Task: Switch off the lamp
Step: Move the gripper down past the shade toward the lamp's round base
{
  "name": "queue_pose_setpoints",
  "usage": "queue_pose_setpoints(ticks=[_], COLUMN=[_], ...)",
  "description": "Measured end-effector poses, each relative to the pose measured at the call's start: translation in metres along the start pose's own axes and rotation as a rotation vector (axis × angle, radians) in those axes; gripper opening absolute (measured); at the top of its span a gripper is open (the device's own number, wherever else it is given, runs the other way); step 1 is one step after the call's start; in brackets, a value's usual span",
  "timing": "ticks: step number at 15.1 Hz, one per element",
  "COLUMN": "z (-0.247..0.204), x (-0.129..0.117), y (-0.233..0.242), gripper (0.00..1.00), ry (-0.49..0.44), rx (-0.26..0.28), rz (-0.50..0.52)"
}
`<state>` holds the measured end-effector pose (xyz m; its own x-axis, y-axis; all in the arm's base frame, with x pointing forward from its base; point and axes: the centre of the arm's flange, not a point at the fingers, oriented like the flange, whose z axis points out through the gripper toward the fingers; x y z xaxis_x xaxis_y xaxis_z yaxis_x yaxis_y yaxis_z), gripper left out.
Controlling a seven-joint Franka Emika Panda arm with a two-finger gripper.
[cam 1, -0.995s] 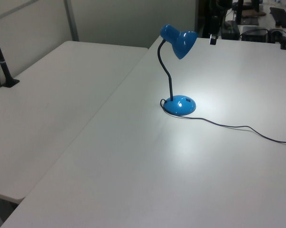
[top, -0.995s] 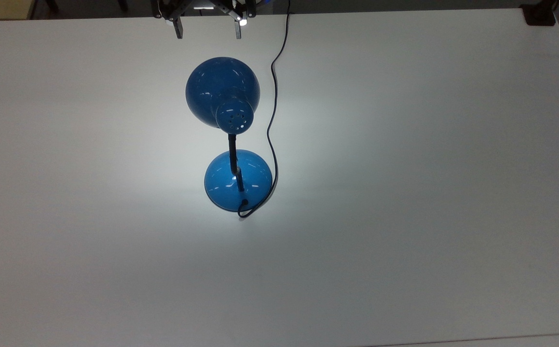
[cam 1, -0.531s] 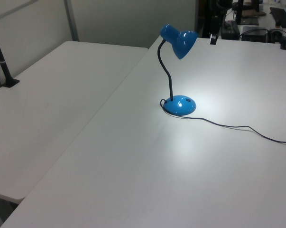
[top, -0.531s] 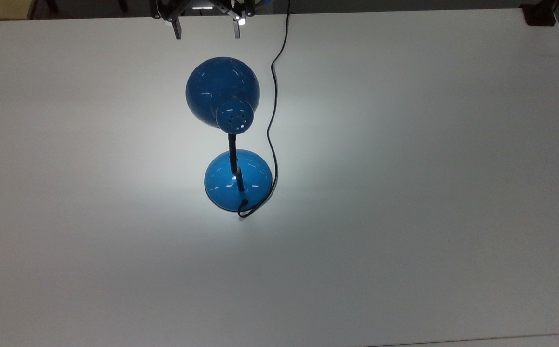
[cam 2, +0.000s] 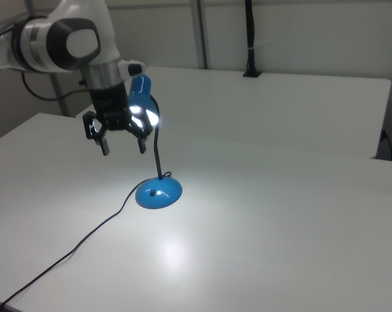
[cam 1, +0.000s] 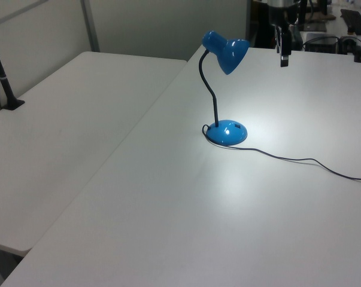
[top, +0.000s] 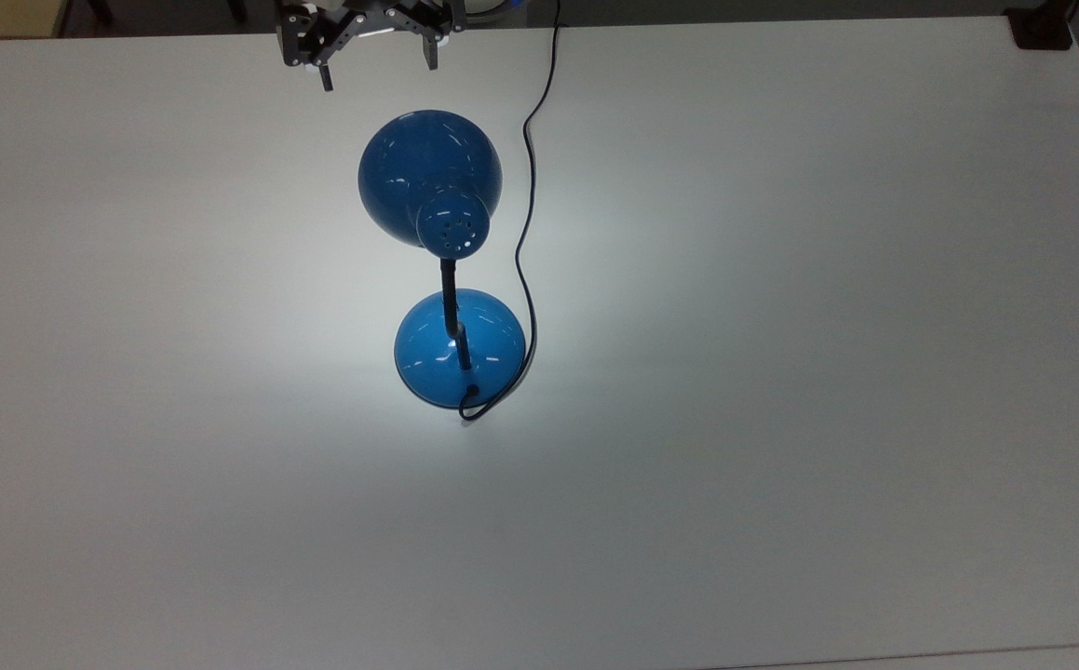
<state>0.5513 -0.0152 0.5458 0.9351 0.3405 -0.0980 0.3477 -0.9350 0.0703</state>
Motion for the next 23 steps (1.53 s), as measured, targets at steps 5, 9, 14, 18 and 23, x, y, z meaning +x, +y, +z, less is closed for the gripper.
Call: queue_pose_setpoints(ticks=[5,9,14,18,23], z=[0.053,0.102,0.15,0.173,0.184], x=[0.014,0.023,0.034,0.053,0.066], y=[-0.002,-0.002,-0.006,-0.014,-0.028], gripper=[0.78,0.34,0.01,0.01,0.01], ry=[0.07,0.236,0.287,0.339,0.374], rx=[-0.019,0.007,-0.005,-0.013,-0.011], rz=[-0.012,0.035,0.041,0.082,0.115])
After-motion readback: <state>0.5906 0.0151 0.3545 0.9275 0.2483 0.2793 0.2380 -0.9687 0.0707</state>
